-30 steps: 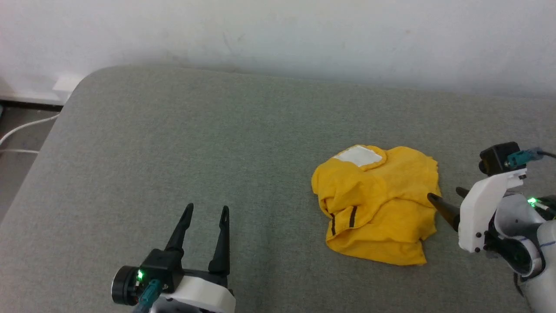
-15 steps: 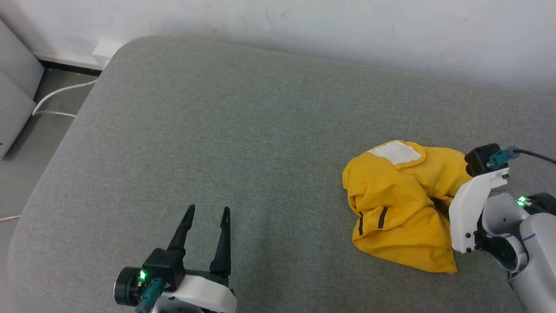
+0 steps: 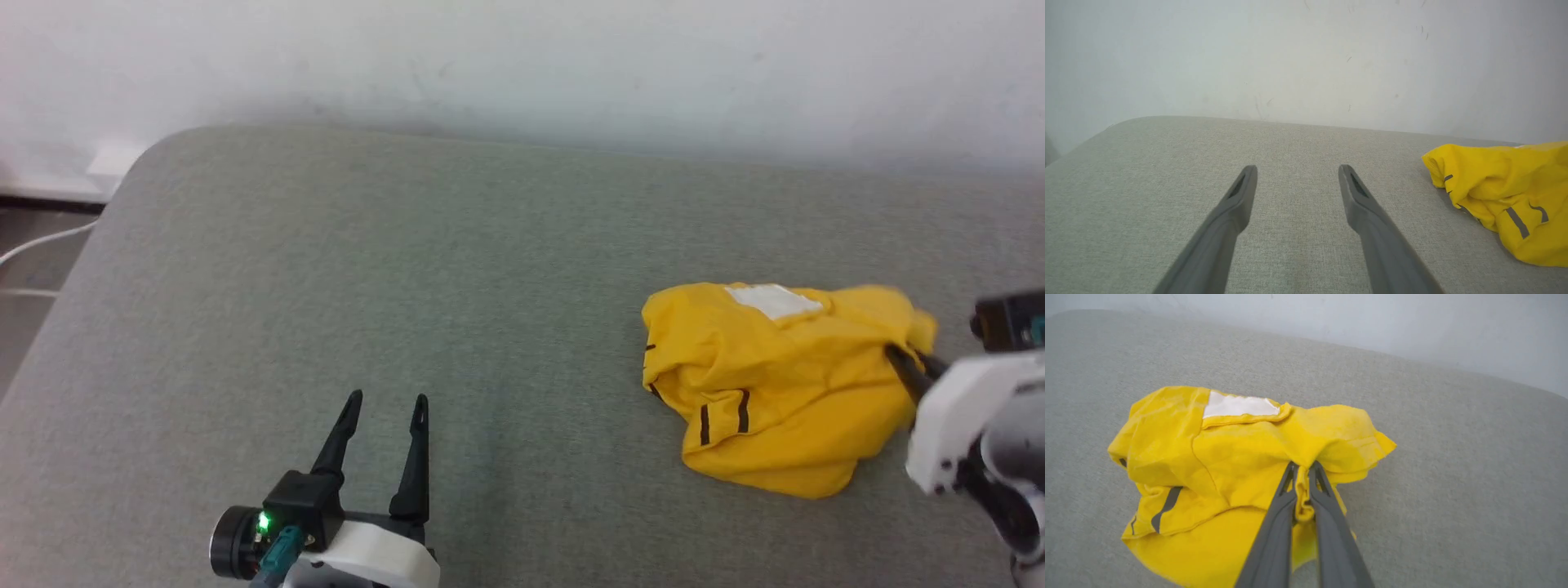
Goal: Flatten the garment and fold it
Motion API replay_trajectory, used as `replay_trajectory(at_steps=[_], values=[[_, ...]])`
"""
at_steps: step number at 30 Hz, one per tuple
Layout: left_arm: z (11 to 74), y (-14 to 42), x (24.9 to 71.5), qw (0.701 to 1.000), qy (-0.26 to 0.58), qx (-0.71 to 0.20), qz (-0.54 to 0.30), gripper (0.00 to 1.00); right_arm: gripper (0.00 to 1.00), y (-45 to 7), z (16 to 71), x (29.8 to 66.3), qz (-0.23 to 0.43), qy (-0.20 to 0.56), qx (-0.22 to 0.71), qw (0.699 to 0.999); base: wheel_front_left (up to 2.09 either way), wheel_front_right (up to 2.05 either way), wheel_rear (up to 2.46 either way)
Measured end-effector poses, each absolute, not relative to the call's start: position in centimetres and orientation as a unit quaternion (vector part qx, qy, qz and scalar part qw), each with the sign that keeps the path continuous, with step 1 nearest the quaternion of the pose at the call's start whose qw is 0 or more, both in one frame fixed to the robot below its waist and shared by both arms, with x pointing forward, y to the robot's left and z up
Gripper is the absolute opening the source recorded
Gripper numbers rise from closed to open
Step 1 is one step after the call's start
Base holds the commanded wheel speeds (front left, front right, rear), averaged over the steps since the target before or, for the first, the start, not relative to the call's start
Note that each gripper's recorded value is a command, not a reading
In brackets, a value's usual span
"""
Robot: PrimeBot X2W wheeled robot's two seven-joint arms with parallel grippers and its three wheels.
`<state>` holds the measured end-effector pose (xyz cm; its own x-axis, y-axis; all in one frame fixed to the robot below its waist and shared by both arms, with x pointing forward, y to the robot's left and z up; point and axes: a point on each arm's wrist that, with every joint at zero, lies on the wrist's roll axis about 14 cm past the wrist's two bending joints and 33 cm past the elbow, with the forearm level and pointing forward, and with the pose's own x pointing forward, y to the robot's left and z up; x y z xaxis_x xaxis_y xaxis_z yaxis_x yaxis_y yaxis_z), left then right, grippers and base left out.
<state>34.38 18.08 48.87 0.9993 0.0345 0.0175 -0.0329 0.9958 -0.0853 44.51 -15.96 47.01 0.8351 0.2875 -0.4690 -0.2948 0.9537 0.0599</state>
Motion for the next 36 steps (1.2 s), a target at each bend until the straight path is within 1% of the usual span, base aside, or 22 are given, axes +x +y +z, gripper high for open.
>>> replay_trajectory(at_steps=[3, 5, 6, 7, 9, 11, 14, 17, 20, 23, 26, 30, 36], values=[[49.1, 16.9, 34.9, 0.999, -0.014, -0.041, -0.002, 1.0, 0.0, -18.5, 45.8, 41.9, 0.111, 0.261, -0.002, 0.959, 0.0, 0.0, 0.0], [49.2, 16.1, 35.3, 0.999, -0.016, -0.043, -0.018, 1.0, 0.0, -19.1, 44.6, 40.1, 0.097, 0.278, 0.013, 0.956, 0.0, 0.0, 0.0], [49.2, 15.6, 35.4, 0.999, -0.015, -0.044, -0.026, 1.0, 0.64, -19.1, 43.9, 39.3, 0.092, 0.286, 0.021, 0.954, 0.0, 0.0, 0.0], [49.1, 15.0, 35.5, 0.998, -0.014, -0.044, -0.038, 1.0, 1.0, -19.3, 43.4, 38.5, 0.087, 0.293, 0.026, 0.952, 0.0, 0.0, 0.0], [49.0, 13.9, 35.8, 0.997, -0.011, -0.043, -0.057, 1.0, 1.0, -19.8, 42.8, 37.6, 0.078, 0.296, 0.017, 0.952, 0.0, 0.0, 0.0], [49.0, 13.0, 36.0, 0.997, -0.012, -0.043, -0.07, 1.0, 1.0, -20.2, 43.4, 37.6, 0.07, 0.275, 0.019, 0.959, 0.0, 0.0, 0.0], [48.7, 11.4, 36.2, 0.994, -0.006, -0.048, -0.1, 1.0, 1.0, -19.9, 45.9, 38.1, 0.065, 0.211, 0.041, 0.975, 0.0, 0.0, 0.0], [47.7, 8.7, 36.0, 0.987, 0.014, -0.053, -0.148, 1.0, 1.0, -20.6, 49.0, 38.5, 0.05, 0.138, 0.048, 0.988, 0.0, 0.0, 0.0], [46.6, 5.7, 36.3, 0.976, 0.055, -0.046, -0.204, 1.0, 1.0, -21.6, 51.5, 38.3, 0.03, 0.081, 0.045, 0.995, 0.0, 0.0, 0.0], [45.8, 2.7, 36.7, 0.961, 0.1, -0.046, -0.253, 1.0, 1.0, -22.3, 52.7, 37.9, 0.011, 0.049, 0.039, 0.998, 0.0, 0.0, 0.0], [45.1, -0.2, 37.1, 0.942, 0.144, -0.028, -0.301, 1.0, 1.0, -22.5, 52.7, 37.6, 0.0, 0.043, 0.042, 0.998, 0.0, 0.0, 0.0], [44.1, -3.5, 37.5, 0.914, 0.191, 0.002, -0.357, 1.0, 1.0, -23.2, 51.6, 37.2, -0.017, 0.058, 0.042, 0.997, 0.0, 0.0, 0.0], [42.3, -6.5, 37.8, 0.882, 0.237, 0.034, -0.407, 1.0, 1.0, -25.0, 49.7, 36.4, -0.054, 0.084, 0.051, 0.994, 0.0, 0.0, 0.0]])
